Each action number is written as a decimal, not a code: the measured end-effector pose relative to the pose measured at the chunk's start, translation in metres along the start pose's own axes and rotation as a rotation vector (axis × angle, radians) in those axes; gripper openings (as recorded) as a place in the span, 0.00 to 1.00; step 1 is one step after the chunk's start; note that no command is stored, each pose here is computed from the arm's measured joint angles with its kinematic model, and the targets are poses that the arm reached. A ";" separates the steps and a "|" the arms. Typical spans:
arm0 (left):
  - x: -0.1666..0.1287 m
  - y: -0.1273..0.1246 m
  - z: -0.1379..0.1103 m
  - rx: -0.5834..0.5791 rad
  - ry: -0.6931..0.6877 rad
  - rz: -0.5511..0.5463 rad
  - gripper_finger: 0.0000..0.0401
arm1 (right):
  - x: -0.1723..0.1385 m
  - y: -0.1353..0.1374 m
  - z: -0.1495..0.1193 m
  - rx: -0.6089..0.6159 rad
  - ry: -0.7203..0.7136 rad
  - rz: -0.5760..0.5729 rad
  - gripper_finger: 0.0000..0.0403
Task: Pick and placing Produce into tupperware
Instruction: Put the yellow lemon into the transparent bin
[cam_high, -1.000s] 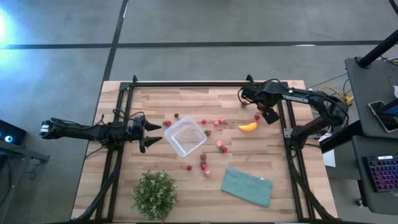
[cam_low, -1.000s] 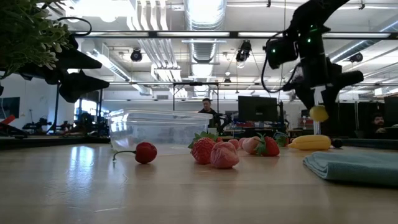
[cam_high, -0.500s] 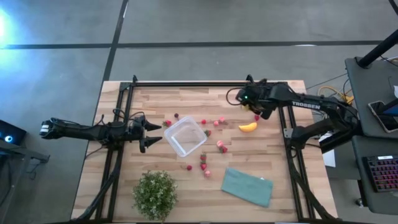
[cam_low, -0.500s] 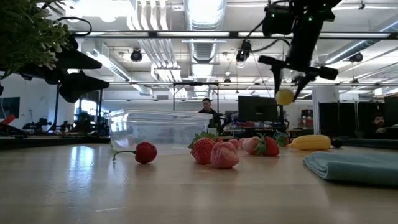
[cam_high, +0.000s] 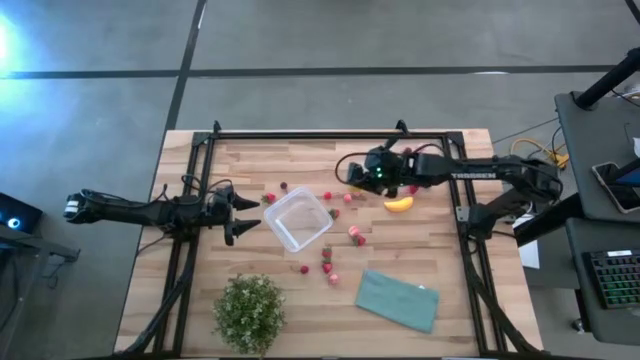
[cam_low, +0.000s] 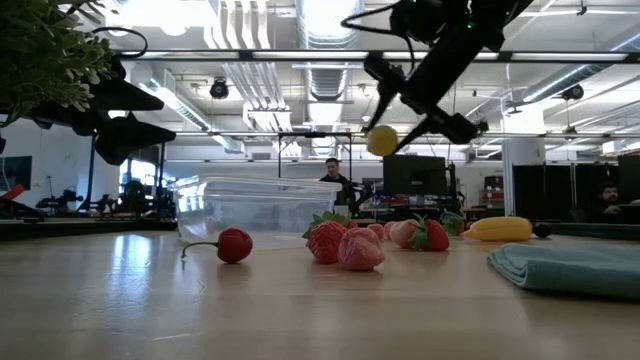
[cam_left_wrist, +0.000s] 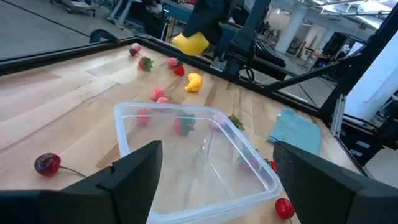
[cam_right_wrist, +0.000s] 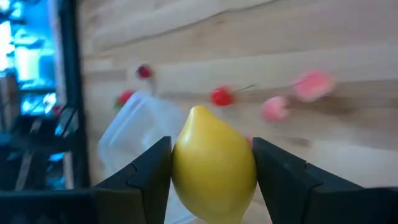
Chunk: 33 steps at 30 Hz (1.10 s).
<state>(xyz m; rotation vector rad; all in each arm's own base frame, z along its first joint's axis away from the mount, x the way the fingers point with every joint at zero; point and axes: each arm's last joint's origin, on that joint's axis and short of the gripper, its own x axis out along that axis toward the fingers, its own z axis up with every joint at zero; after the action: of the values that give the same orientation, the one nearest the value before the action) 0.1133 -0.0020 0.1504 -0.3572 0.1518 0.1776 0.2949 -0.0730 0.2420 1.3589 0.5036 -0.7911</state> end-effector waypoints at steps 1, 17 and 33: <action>0.000 0.000 0.000 0.001 0.001 0.000 0.73 | 0.003 0.003 -0.003 -0.024 0.005 0.017 0.47; 0.000 0.000 0.000 0.000 0.000 0.000 0.73 | 0.079 0.071 -0.046 -0.130 0.101 0.125 0.47; 0.000 0.000 0.000 0.000 0.002 0.001 0.73 | 0.112 0.106 -0.074 -0.700 0.129 0.089 0.48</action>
<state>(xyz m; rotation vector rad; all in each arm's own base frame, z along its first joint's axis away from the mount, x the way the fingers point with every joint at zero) 0.1133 -0.0019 0.1502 -0.3569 0.1538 0.1784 0.4565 -0.0218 0.2184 0.7731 0.7328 -0.3907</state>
